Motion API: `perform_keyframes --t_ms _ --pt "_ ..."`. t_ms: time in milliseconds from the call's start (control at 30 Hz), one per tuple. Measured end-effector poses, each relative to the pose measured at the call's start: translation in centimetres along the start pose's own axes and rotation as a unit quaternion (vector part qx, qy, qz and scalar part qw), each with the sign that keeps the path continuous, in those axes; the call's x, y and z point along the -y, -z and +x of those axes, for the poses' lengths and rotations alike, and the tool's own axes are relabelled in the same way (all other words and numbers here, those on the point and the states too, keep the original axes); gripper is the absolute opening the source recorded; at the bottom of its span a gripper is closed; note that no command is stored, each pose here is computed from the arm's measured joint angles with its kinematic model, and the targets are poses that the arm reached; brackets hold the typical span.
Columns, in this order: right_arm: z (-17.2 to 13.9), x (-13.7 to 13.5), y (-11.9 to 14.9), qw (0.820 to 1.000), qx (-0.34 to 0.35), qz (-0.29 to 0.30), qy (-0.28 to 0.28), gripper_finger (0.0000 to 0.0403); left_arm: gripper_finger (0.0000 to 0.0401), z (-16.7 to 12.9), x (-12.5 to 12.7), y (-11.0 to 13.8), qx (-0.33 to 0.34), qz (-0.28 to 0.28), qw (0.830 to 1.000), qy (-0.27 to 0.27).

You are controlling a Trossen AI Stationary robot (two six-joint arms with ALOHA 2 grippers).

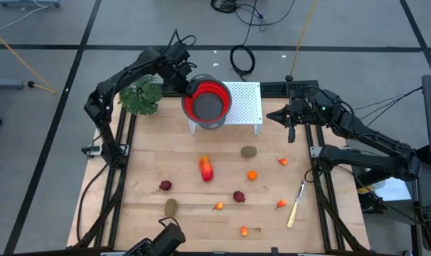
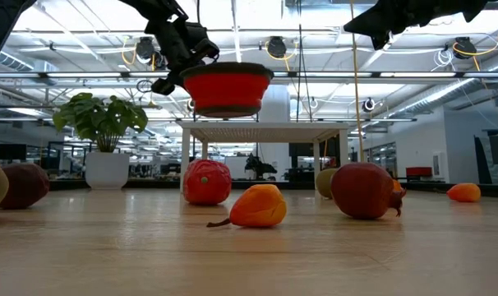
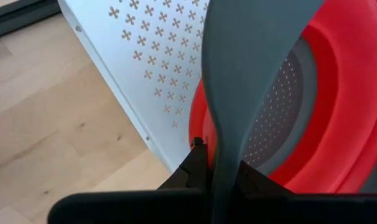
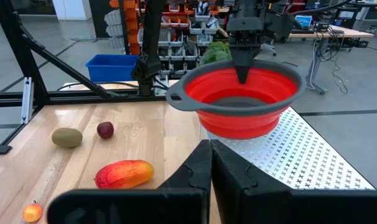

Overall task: Pick & Place Fruit
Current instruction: Put the red strainer bowl on the shelf

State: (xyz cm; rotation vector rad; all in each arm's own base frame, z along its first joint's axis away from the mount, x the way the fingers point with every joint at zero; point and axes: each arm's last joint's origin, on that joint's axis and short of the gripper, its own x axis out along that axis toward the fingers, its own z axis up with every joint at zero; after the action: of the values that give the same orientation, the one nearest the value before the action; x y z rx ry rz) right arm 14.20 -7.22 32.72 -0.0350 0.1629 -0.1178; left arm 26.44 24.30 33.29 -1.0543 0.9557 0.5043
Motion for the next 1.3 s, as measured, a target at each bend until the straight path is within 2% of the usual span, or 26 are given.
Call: perform_keyframes --t_ms 467,900,1300 --pt "0.0 0.0 0.0 1.000 0.000 0.000 0.000 0.0000 0.0009 0.2 0.4 0.1 0.001 0.003 1.000 -0.006" --pt "0.0 0.0 0.0 1.000 0.000 0.000 0.000 0.0000 0.0086 0.2 0.5 -0.4 0.036 0.017 0.999 -0.016" --pt "0.0 0.0 0.0 1.000 0.000 0.000 0.000 0.0000 0.0100 -0.2 -0.3 -0.8 0.050 0.026 0.998 -0.035"
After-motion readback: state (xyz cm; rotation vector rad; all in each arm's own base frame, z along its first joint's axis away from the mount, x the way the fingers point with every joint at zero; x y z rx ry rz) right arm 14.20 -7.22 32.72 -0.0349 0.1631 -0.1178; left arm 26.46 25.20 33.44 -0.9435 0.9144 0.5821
